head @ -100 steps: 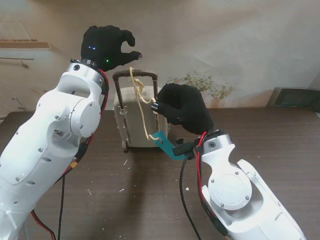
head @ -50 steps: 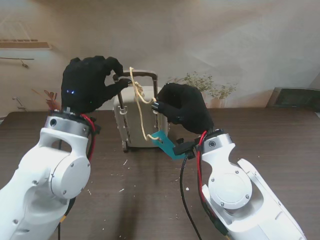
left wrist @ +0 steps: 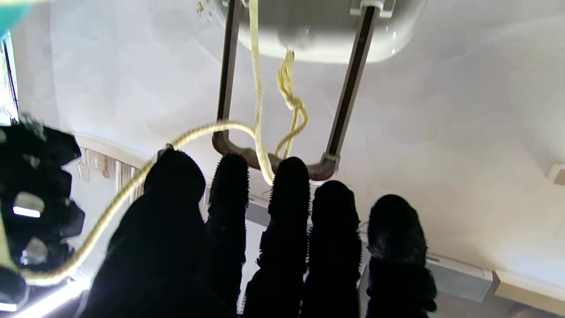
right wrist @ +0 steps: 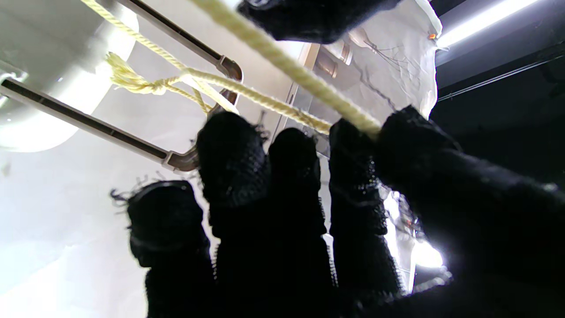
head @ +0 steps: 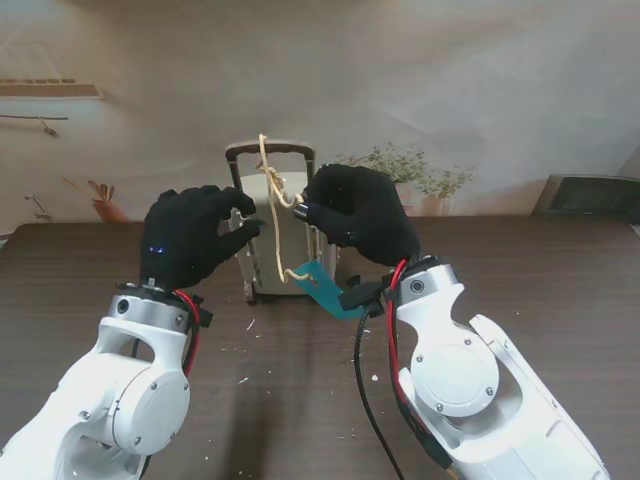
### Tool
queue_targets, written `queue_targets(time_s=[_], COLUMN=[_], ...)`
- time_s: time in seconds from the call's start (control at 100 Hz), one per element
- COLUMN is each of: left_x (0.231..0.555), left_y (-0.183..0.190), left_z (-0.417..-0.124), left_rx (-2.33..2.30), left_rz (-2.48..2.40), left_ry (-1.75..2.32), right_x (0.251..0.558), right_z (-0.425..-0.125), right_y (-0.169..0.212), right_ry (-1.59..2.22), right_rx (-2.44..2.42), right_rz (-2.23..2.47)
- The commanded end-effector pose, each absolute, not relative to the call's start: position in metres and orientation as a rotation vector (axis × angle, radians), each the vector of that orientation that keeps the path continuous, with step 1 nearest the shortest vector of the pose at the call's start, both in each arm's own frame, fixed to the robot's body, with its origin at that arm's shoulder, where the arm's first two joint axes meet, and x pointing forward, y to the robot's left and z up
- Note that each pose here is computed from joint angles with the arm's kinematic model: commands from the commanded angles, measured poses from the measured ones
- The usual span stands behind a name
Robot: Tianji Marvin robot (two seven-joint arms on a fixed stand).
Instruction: Attach a luggage tag to a suitcase
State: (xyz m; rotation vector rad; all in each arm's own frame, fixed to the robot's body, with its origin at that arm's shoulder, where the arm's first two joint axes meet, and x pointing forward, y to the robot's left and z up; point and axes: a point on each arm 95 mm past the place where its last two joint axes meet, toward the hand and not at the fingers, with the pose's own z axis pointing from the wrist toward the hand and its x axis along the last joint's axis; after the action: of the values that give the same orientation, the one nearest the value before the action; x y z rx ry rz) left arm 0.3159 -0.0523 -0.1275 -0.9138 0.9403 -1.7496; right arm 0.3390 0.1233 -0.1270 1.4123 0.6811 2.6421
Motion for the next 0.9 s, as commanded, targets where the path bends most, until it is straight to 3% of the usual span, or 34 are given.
queue_targets(time_s=[0.0, 0.5, 0.89], left_x=[0.316, 0.305, 0.303], left_y=[-0.055, -0.075, -0.085], left_z=[-0.139, -0.183, -0.193], left_rx=[-0.968, -1.159, -1.192], left_rz=[-1.734, -1.766, -1.719], left_ry=[0.973, 1.07, 1.145], right_x=[0.337, 0.335, 0.334], right_z=[-0.123, -0.123, -0.125], right_y=[0.125, 0.127, 0.129], right_ry=[0.7, 0.705, 0.715], right_rx=[1.4, 1.401, 1.401], right_rz=[2.651, 2.667, 2.673])
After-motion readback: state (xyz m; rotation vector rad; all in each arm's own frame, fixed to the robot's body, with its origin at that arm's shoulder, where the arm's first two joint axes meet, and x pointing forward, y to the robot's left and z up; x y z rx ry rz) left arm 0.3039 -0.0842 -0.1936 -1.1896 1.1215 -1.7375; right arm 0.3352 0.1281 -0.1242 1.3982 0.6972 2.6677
